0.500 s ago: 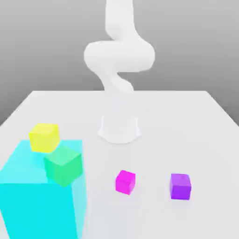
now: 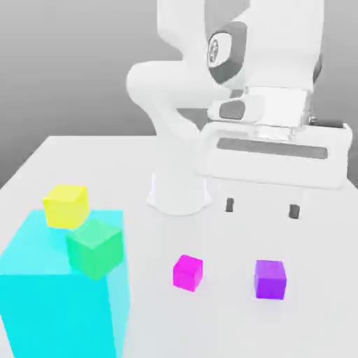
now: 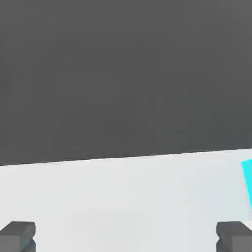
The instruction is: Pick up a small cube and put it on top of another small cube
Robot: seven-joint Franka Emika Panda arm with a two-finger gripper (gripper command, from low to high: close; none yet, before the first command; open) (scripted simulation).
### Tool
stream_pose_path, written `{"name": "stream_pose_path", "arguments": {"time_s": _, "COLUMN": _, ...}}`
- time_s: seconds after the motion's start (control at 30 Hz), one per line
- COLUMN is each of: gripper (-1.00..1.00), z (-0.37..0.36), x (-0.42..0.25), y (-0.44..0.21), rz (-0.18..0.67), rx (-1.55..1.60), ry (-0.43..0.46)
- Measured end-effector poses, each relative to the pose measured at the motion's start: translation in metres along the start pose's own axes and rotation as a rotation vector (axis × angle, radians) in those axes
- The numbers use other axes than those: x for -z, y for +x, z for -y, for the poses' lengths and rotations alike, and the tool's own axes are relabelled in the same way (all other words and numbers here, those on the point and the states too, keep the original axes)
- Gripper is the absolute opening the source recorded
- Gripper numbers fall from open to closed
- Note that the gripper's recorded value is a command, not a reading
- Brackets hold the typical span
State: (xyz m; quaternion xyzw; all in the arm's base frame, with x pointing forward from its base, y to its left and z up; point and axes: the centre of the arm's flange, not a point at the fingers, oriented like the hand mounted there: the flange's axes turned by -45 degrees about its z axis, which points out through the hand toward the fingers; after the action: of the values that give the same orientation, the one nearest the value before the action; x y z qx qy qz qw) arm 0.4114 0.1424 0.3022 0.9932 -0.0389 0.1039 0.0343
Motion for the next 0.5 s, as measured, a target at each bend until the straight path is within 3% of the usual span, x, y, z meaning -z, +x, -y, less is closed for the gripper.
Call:
{"name": "stream_pose_path", "arguments": {"time_s": 0.2, "gripper": 0.00, "z": 0.041, "x": -0.077, "y": -0.089, "rz": 0.188, "rx": 0.005, "ry": 0.056}}
{"name": "stream_pose_path", "arguments": {"time_s": 0.5, "gripper": 0.00, "z": 0.046, "x": -0.122, "y": -0.101, "rz": 0.205, "rx": -0.018, "ry": 0.072}}
